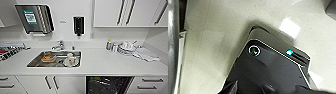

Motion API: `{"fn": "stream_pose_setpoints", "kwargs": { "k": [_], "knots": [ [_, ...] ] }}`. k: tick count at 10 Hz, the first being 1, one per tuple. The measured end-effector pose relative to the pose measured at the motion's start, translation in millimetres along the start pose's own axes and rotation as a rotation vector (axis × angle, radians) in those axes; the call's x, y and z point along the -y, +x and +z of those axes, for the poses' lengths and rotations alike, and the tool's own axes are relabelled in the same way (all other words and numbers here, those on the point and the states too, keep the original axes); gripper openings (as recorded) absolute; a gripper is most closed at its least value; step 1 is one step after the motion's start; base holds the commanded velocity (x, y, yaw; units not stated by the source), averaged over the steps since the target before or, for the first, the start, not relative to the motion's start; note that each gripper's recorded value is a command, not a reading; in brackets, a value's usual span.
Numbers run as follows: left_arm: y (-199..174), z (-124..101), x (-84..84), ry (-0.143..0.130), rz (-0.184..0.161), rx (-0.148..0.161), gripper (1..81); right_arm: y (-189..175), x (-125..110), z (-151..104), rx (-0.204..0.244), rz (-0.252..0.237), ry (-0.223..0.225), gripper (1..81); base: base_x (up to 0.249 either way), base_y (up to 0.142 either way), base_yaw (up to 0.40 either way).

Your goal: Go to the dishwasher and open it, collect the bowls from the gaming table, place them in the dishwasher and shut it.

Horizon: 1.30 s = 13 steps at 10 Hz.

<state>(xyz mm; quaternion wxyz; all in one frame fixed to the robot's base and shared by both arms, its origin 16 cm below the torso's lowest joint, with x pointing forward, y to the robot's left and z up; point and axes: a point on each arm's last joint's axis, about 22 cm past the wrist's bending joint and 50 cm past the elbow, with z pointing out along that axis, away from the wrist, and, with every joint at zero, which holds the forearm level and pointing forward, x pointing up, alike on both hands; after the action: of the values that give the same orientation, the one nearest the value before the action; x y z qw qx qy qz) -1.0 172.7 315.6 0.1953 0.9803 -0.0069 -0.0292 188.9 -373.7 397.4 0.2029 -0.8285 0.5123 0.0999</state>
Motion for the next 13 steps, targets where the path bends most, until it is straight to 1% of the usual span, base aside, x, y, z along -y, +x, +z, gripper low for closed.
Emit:
{"fn": "stream_pose_setpoints", "kwargs": {
  "k": [1,2,4,5,7,8,9,10,12,13],
  "knots": [
    [9.8,6.6,3.4,0.001,0.005,-0.012,81.1,4.0,9.2,9.0,-0.005,0.022,0.018,81.1,0.000,0.000,0.000],
    [19.0,13.7,6.6,0.001,0.010,-0.024,81.1,4.6,27.8,20.1,0.001,0.035,0.049,81.1,0.000,0.000,0.000],
    [29.5,26.7,14.3,0.004,0.017,-0.036,81.1,19.5,78.7,32.3,-0.007,0.044,0.123,81.1,0.000,0.000,0.000],
    [32.3,29.1,15.8,0.005,0.018,-0.037,81.1,26.9,98.8,30.5,-0.010,0.042,0.150,81.1,0.000,0.000,0.000],
    [32.1,30.1,19.9,0.010,0.018,-0.033,81.1,28.0,107.8,27.5,0.005,0.050,0.166,81.1,0.000,0.000,0.000],
    [30.7,28.2,24.6,0.016,0.018,-0.030,81.1,28.7,115.5,24.0,0.013,0.041,0.175,81.1,0.000,0.000,0.000],
    [30.6,27.5,27.4,0.020,0.018,-0.028,81.1,30.2,133.0,16.2,0.030,0.018,0.198,81.1,0.000,0.000,0.000],
    [30.6,27.6,27.0,0.019,0.019,-0.028,81.1,34.2,156.0,9.0,0.026,0.003,0.229,81.1,0.000,0.000,0.000],
    [30.5,28.3,24.9,0.017,0.019,-0.027,81.1,50.0,228.4,-18.8,-0.017,0.005,0.331,81.1,0.000,0.000,0.000],
    [30.2,28.1,25.4,0.017,0.020,-0.027,81.1,64.3,286.6,-52.7,-0.057,-0.001,0.416,81.1,0.000,0.000,0.000]
  ]
}}
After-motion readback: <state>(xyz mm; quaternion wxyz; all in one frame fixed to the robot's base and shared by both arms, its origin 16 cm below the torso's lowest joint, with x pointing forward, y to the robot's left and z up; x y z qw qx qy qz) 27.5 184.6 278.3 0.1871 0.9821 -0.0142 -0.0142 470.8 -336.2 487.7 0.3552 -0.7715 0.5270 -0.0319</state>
